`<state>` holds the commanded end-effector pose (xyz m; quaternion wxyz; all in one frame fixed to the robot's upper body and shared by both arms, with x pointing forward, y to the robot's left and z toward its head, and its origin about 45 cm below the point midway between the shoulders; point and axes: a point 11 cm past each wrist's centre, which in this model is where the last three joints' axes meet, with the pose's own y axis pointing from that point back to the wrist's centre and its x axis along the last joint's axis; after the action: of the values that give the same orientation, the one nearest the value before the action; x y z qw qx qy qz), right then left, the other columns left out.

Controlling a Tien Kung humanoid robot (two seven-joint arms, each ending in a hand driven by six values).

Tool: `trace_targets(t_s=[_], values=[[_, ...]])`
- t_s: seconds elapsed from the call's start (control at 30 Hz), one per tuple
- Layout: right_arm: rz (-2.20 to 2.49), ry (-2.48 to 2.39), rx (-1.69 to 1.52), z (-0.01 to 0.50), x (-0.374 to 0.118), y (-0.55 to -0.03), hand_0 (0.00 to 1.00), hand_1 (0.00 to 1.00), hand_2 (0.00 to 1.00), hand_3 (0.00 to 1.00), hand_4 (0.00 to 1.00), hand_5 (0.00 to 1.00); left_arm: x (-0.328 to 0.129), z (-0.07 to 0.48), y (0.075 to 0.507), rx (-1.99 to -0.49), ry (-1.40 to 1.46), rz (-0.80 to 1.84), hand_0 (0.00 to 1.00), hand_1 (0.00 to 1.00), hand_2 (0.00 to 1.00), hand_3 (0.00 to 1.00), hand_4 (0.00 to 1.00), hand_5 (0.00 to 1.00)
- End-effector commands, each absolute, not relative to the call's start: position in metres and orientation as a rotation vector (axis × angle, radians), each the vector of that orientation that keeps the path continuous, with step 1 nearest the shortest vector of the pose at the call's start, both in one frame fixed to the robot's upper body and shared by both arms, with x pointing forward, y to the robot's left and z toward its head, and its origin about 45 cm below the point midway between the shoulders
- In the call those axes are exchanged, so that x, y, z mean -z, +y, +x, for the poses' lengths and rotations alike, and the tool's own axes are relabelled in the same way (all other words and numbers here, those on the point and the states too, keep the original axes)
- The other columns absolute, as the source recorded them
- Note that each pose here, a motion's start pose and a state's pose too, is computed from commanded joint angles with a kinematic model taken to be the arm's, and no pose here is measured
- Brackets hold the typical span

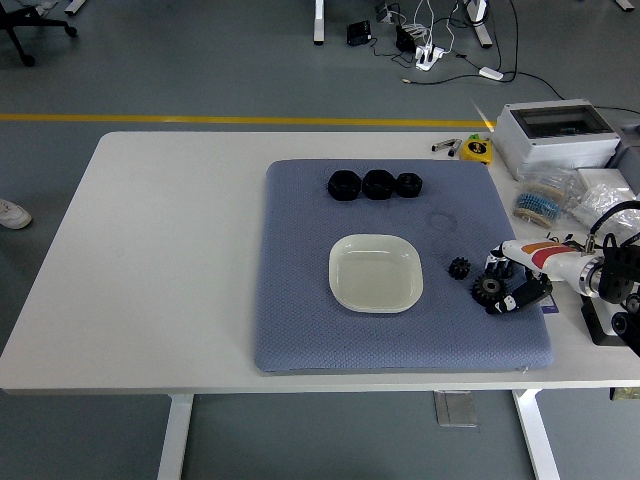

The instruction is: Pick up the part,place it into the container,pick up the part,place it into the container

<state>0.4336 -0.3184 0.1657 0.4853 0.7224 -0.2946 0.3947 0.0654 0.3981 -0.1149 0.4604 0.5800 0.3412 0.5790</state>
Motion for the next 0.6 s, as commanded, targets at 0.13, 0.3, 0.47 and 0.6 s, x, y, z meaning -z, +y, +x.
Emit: trace_targets(t_s=[0.13,0.3,0.47,0.6], values=[[1.762,-0.732,-0.960,0.434,-0.167,-0.318,0.153,0.372,0.434,0.492,0.851,0.350,0.115,0.065,0.398,-1.424,0.839,1.428,0.765,0.798,0.808,0.727,0.766,0.697],[1.764,-0.756,-0.961,0.436,-0.170,-0.319,0.085,0.289,0.384,0.478,0.822,0.360,0.115,0.066,0.399,-1.425,0.838,1.428,0.764,0.798,0.805,0.728,0.765,0.697],[1.770,-0.781,-0.960,0.436,-0.173,-0.321,0.085,0.289,0.384,0.478,0.822,0.360,0.115,0.066,0.399,-1.426,0.837,1.427,0.764,0.798,0.805,0.728,0.765,0.697],[1.774,-0.802,-0.966,0.438,-0.179,-0.322,0.027,0.236,0.343,0.471,0.803,0.363,0.115,0.066,0.399,-1.427,0.837,1.428,0.764,0.797,0.807,0.728,0.765,0.697]])
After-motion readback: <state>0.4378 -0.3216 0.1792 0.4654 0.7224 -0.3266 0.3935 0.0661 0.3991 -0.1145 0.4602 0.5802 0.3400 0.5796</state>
